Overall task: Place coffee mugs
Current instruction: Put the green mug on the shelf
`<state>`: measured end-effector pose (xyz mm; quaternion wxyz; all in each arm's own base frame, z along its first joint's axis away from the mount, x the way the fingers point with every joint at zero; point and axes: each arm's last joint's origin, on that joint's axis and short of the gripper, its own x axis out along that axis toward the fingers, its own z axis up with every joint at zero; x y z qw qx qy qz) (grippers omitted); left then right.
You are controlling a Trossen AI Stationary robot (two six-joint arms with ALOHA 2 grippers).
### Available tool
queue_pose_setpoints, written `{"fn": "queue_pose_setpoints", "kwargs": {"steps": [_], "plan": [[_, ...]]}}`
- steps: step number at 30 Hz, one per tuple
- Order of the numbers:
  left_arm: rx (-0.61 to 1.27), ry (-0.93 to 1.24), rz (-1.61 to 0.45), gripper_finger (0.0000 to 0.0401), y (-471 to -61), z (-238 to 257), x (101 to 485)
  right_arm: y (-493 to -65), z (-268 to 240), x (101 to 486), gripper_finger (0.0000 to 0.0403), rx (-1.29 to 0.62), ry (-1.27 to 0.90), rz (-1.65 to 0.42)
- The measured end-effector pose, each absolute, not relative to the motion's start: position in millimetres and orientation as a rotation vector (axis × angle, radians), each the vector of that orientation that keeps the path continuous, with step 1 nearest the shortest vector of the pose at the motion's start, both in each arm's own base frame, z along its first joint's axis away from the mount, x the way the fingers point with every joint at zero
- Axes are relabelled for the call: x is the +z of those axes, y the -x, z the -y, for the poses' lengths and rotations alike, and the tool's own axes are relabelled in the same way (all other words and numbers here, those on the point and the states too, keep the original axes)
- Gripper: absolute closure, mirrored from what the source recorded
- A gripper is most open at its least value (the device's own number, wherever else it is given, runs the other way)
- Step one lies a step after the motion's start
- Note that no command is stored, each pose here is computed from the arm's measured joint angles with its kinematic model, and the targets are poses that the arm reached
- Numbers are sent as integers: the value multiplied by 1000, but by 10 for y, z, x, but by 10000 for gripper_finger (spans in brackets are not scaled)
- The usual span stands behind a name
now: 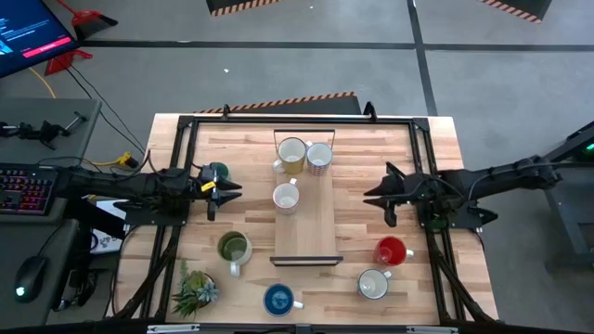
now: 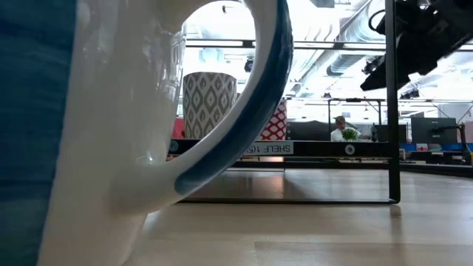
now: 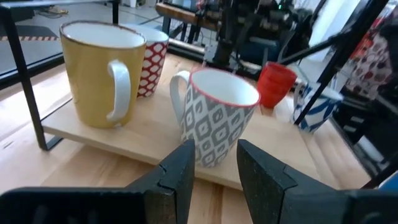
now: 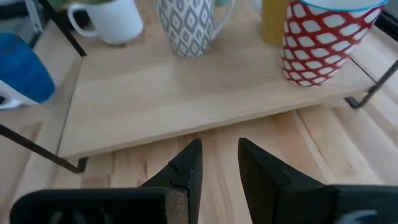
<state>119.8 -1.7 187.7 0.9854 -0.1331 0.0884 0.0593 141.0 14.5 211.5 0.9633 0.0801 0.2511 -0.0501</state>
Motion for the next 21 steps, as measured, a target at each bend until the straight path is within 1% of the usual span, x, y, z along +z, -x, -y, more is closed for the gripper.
{"fn": "queue_pose_setpoints", "kwargs": {"steps": [10, 16, 21], "plan": [[114, 271, -139, 291, -1205, 17, 1915, -1395, -179, 1888, 320, 74, -74, -237], [113, 271, -136, 291, -1205, 17, 1918, -1364, -179, 1719, 320, 93, -83, -142], [112, 231, -134, 291, -1206, 17, 1922, -1330, -183, 1679, 320, 130, -55, -22]]}}
